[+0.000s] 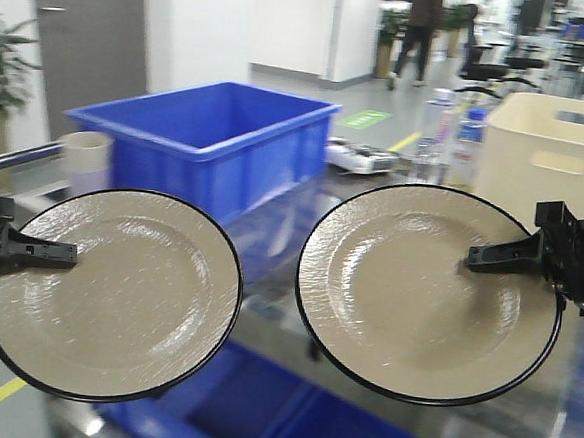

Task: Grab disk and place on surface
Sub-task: 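Hold both plates upright while the base drives to the steel table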

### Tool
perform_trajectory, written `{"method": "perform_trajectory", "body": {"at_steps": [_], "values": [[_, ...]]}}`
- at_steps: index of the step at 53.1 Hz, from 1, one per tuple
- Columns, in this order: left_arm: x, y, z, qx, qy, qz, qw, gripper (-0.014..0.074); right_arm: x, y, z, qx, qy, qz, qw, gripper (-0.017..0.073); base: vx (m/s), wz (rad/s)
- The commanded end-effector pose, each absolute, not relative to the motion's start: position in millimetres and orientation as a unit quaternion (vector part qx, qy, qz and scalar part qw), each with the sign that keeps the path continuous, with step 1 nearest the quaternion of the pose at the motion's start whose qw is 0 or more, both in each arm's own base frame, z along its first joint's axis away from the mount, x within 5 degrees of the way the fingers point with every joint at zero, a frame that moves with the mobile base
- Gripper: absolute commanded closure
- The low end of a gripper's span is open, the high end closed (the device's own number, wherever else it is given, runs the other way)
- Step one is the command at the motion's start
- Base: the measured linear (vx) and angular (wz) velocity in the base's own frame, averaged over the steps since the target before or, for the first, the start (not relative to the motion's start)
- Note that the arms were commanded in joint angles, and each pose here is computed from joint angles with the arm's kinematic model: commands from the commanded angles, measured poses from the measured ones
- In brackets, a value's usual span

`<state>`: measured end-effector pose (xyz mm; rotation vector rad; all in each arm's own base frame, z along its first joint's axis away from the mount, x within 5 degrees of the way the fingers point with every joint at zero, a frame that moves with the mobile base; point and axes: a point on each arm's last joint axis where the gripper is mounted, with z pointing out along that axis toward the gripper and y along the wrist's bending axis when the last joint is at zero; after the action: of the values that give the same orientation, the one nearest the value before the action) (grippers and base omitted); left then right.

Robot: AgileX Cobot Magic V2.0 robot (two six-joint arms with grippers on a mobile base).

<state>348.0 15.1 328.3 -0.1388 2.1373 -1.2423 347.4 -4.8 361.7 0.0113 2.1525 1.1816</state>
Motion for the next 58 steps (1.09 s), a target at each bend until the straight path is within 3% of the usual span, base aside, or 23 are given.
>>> {"method": "perform_trajectory", "body": {"at_steps": [1,32,58], "values": [[339.6,8.1,367.4,-0.048,0.766,-0.526,0.365,0.06,336.3,-0.1,398.4,0.005,0.78,0.495,0.382,0.0568,0.35,-0.71],[339.9,8.3,367.4,-0.049,0.766,-0.525,0.366,0.06,336.3,-0.1,398.3,0.005,0.78,0.495,0.382,0.0568,0.27,-0.75],[339.9,8.3,367.4,-0.049,0.766,-0.525,0.366,0.06,336.3,-0.1,398.4,0.005,0.78,0.495,0.382,0.0568,0.07,-0.27]]}}
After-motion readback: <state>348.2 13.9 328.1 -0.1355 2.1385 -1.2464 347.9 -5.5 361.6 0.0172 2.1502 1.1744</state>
